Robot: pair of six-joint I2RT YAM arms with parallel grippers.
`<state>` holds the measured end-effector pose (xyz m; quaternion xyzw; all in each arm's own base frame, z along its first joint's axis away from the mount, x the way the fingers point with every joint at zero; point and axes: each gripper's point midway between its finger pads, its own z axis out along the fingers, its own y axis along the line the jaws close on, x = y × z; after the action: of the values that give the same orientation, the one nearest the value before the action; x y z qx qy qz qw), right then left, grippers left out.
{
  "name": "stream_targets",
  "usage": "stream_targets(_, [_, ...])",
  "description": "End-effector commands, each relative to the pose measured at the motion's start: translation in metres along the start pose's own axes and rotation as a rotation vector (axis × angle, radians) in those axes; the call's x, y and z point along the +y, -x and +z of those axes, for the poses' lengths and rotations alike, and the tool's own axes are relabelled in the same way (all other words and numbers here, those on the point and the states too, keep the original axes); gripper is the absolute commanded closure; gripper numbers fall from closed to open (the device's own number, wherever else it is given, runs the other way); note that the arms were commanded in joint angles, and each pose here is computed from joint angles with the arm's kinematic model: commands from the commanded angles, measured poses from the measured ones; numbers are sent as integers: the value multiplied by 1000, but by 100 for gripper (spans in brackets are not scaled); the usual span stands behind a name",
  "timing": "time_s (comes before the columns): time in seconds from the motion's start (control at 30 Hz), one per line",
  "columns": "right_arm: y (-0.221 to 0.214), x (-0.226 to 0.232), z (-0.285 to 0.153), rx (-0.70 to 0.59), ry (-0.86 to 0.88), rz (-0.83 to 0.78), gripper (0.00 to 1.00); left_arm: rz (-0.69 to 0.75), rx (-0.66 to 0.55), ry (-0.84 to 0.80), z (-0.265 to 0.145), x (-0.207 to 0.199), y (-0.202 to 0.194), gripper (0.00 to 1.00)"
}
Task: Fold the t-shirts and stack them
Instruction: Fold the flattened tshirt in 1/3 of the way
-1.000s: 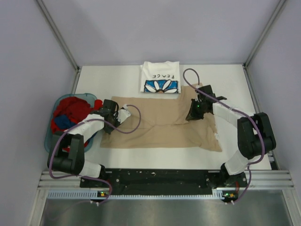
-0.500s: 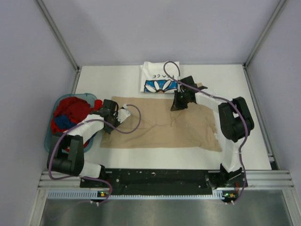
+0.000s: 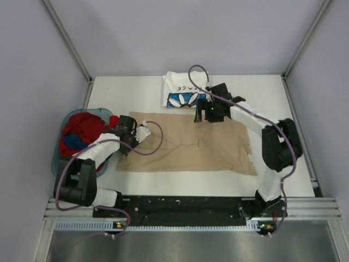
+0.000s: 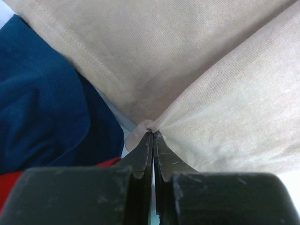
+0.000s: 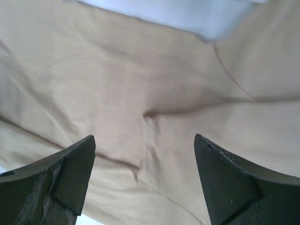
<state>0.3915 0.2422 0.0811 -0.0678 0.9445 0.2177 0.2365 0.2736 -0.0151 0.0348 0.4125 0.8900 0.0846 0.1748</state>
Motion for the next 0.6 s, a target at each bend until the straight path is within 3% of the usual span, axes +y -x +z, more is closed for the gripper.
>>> stream_targets(0.0, [28,-32,-103,-280,-218,5,9,-13,-68,51,-25,15,15,92])
stream_targets(0.07, [9,-66,-130,-315,-308,131,1,-2,-92,24,-35,11,19,81])
stream_targets(0.23, [-70,-121,-177,-308,-427,479,1,97,-243,-132,-72,-20,36,59])
stream_targets(0.33, [-113,-137,-188,-312,-453,668,2,196,-273,-238,-82,-51,29,52])
stream_targets(0.4, [-138,-139,-189,-305,-429,807,9,251,-233,-287,-76,-68,12,50])
stream_targets(0.47, [-166,-139,-187,-265,-430,957,22,287,-163,-286,-63,-74,-7,48])
stream_targets(0.57, [-203,-146,-181,-216,-476,1176,27,307,-88,-200,-46,-66,-27,47])
